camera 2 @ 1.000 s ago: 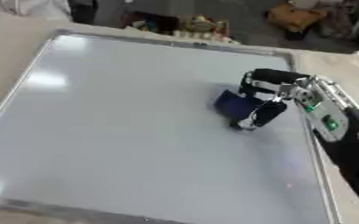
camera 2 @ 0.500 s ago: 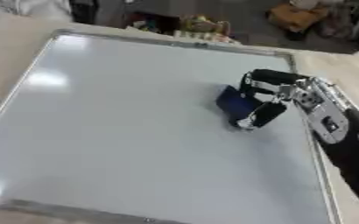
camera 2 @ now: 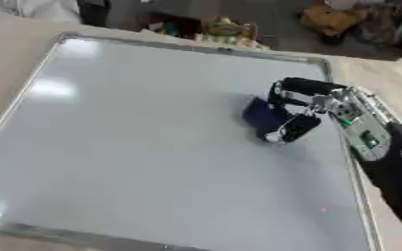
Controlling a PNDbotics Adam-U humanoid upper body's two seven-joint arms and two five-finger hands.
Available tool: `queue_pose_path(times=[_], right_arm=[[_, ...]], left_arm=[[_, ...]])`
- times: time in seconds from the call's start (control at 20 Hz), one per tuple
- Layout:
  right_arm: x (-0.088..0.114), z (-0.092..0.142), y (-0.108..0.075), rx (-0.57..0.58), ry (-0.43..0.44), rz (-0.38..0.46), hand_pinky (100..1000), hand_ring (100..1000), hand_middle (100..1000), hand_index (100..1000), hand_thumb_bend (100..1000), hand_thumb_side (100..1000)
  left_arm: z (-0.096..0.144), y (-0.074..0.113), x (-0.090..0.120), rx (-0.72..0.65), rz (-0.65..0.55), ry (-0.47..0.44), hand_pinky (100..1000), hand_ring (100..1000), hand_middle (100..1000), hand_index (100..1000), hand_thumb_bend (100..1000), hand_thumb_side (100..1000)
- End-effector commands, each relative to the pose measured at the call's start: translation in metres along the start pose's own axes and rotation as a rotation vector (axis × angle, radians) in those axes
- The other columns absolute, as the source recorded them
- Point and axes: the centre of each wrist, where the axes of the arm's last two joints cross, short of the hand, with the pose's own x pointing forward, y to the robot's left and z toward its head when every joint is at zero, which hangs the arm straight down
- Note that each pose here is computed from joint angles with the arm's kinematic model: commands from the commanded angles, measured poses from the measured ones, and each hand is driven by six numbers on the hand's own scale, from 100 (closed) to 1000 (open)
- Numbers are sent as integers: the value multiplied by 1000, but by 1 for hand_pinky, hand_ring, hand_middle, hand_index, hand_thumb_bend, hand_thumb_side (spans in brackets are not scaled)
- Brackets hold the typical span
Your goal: Wipe the whiteboard clean with a brush.
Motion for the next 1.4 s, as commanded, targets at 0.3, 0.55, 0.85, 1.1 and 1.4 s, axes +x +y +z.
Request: queue_pose_path(times=[0.3,0.55,0.85,1.1,1.4], right_arm=[[0,11,-17,-27,7,62,687,807,481,201,365,388],[1,14,-17,-51,22,96,688,807,474,197,384,414],[5,15,-17,-89,26,135,688,813,477,192,421,439],[6,16,-17,-111,36,167,686,812,473,195,423,457],[9,17,-15,-121,36,201,668,794,383,160,414,480]], left_arm=[[-6,0,7,-25,-13,-26,665,637,564,632,274,973],[-6,0,7,-28,-13,-25,666,638,565,633,274,975],[-6,0,7,-33,-11,-25,667,638,565,633,275,975],[-6,0,7,-36,-12,-23,668,637,565,633,275,975],[-6,0,6,-40,-12,-22,668,637,565,633,273,976]])
